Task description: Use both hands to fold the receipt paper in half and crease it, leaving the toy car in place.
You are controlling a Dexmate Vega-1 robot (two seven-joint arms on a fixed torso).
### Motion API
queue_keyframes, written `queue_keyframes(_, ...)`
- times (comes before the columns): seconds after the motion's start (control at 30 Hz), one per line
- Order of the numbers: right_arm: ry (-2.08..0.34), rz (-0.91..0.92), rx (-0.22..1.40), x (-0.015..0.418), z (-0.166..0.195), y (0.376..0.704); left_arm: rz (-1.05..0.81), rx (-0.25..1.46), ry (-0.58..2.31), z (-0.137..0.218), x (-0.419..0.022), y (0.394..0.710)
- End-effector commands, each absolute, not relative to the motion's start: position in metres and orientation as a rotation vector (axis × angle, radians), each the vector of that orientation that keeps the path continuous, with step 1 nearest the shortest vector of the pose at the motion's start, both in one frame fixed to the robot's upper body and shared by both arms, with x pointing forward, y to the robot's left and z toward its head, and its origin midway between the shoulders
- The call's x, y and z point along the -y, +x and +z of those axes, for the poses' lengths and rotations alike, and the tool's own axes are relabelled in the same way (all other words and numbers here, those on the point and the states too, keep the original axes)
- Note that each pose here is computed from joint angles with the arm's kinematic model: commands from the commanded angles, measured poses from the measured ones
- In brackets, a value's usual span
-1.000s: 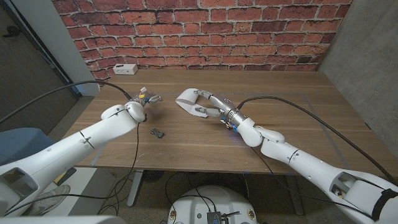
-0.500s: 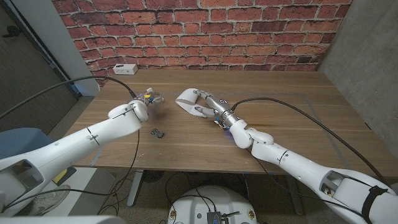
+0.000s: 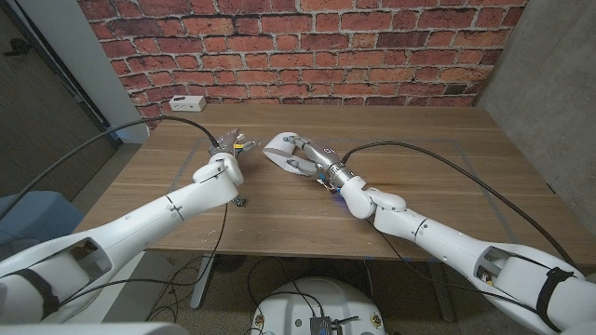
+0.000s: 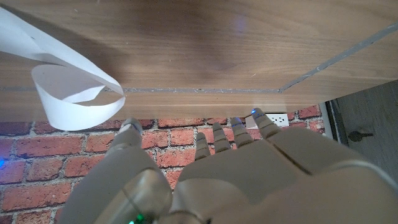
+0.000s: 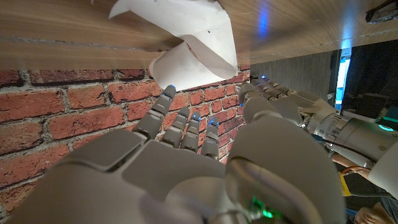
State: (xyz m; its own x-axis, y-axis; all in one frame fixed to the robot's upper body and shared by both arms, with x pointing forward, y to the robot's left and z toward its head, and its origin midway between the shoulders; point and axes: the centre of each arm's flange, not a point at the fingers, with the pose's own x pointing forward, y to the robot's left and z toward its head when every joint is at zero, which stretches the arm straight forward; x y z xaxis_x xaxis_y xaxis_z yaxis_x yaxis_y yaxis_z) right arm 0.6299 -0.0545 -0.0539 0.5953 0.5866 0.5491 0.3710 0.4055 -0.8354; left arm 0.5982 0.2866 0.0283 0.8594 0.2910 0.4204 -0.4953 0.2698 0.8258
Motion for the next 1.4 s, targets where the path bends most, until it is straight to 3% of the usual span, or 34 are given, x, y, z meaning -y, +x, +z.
queue_keyframes(0.03, -1.117, 0.21, 1.063, 0.053, -0.042, 0.616, 0.538, 0.145, 1.137, 0.01, -0.223, 0.651)
queue_keyframes(0.27, -1.136, 0.209, 1.04, 0.058, -0.043, 0.624, 0.393, 0.246, 1.033, 0.01, -0.23, 0.646)
queue_keyframes(0.57, -1.136, 0.219, 1.046, 0.056, -0.041, 0.629, 0.163, 0.146, 1.214, 0.02, -0.226, 0.643)
queue_keyframes(0.93, -1.111, 0.212, 1.047, 0.059, -0.035, 0.633, 0.179, -0.118, 1.402, 0.023, -0.22, 0.655)
queue_keyframes(1.4, -1.126, 0.211, 1.046, 0.058, -0.027, 0.634, 0.364, -0.006, 1.426, 0.017, -0.215, 0.662)
